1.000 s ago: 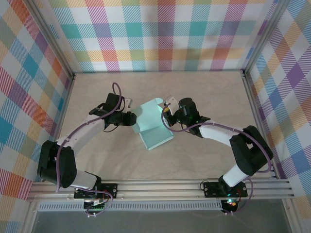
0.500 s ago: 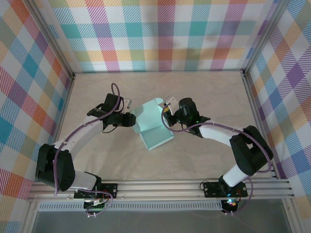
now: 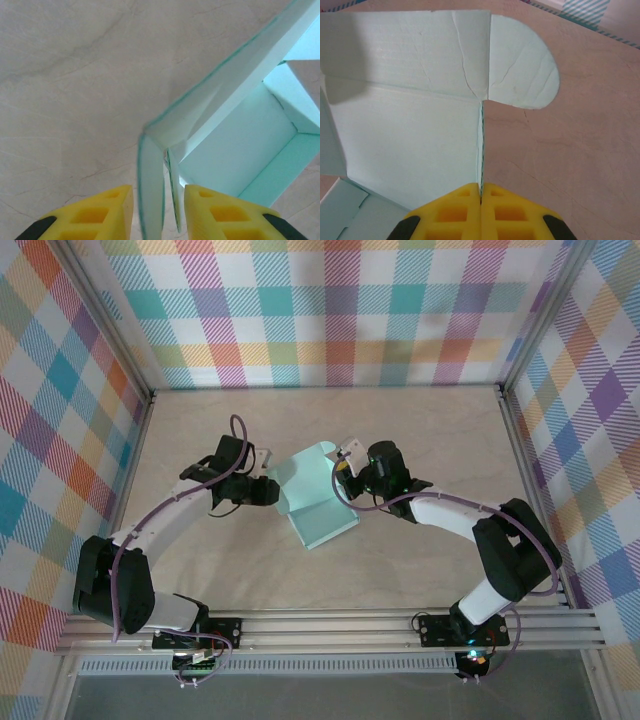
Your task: Fold the paper box
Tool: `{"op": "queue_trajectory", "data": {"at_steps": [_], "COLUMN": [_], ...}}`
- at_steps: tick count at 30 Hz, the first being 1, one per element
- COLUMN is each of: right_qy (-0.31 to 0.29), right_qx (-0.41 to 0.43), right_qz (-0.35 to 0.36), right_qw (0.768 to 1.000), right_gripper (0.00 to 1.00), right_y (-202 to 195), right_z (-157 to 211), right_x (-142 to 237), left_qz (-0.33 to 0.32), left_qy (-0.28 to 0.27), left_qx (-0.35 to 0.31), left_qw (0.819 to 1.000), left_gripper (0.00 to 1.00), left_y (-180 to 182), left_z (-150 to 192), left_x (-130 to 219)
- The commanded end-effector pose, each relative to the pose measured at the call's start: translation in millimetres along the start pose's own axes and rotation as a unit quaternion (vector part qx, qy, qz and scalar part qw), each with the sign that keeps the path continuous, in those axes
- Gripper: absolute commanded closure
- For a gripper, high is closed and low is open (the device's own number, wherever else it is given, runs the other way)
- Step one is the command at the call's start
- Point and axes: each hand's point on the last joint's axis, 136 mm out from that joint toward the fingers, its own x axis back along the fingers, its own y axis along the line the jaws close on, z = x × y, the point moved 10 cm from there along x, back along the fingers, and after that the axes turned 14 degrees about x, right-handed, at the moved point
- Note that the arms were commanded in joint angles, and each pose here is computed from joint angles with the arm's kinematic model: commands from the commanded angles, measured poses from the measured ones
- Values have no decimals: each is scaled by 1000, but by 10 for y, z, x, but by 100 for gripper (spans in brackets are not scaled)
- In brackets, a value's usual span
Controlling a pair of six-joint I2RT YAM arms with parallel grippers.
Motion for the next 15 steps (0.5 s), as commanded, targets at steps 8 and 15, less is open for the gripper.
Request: {"op": "queue_trajectory", "data": {"at_steps": [8,15], "right_qy": [-6,-5], "right_qx": [2,3], "right_qz": [2,-3], "right_qw": [1000,1000], "right_gripper": [100,51], "right_y": [-23,-22], "right_z": [-89,-195], "right_x": [-27,130], "left_qz": [17,10], "left_qy": [24,6], "left_qx": [7,-30], "left_qw": [1000,999], "left_gripper": [98,100], "left_y": [15,2], "left_z": [64,56], "left_x": [-1,91]}}
